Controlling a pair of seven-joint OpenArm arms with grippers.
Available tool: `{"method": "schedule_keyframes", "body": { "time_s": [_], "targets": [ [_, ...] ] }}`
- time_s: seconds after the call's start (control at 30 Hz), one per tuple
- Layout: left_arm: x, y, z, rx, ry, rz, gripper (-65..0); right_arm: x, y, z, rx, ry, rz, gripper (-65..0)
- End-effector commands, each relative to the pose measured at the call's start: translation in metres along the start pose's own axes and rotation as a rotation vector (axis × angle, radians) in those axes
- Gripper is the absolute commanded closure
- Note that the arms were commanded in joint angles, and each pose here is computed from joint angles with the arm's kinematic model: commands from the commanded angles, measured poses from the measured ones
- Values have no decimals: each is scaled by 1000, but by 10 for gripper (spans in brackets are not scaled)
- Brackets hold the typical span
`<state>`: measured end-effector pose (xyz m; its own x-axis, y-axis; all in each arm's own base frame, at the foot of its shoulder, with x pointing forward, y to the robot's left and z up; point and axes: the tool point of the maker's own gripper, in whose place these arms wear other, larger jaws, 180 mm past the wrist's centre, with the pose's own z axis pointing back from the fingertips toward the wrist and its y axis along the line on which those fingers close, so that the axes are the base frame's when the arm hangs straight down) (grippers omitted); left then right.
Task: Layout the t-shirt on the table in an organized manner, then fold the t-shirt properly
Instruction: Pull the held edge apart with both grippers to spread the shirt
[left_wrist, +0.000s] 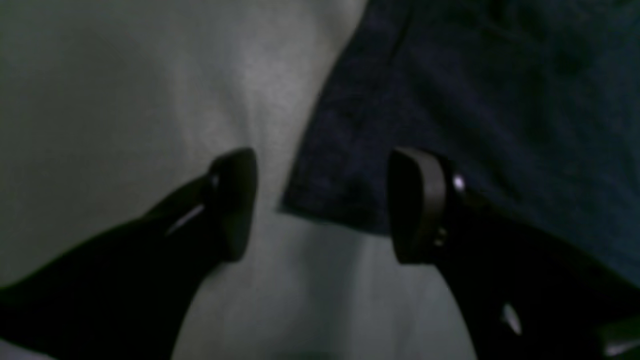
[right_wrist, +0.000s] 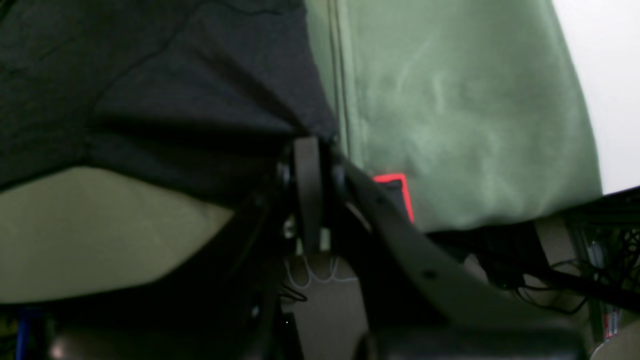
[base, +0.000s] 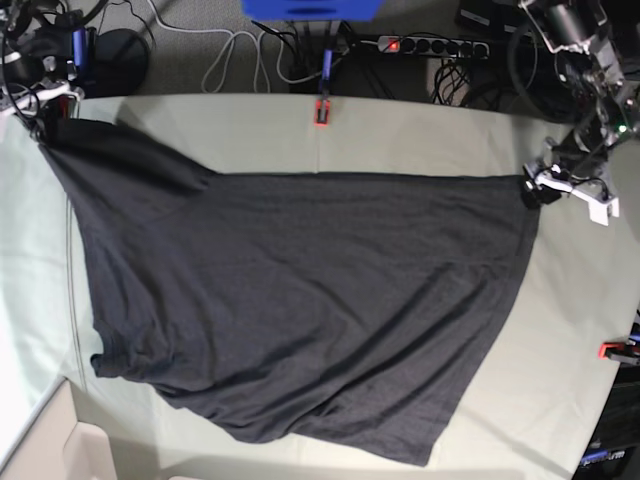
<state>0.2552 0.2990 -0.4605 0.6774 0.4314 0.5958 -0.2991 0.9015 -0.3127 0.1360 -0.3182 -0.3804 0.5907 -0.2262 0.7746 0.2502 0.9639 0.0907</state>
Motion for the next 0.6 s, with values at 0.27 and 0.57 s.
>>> {"method": "schedule_keyframes", "body": {
  "time_s": [0.27, 0.57],
  "targets": [
    [-7, -9, -16, -14, -20, -18, -195, 18, -4, 3, 0, -53, 24, 0],
    [11, 11, 11, 39, -94, -29, -1, 18, -7, 4, -5, -49, 30, 0]
  ]
}}
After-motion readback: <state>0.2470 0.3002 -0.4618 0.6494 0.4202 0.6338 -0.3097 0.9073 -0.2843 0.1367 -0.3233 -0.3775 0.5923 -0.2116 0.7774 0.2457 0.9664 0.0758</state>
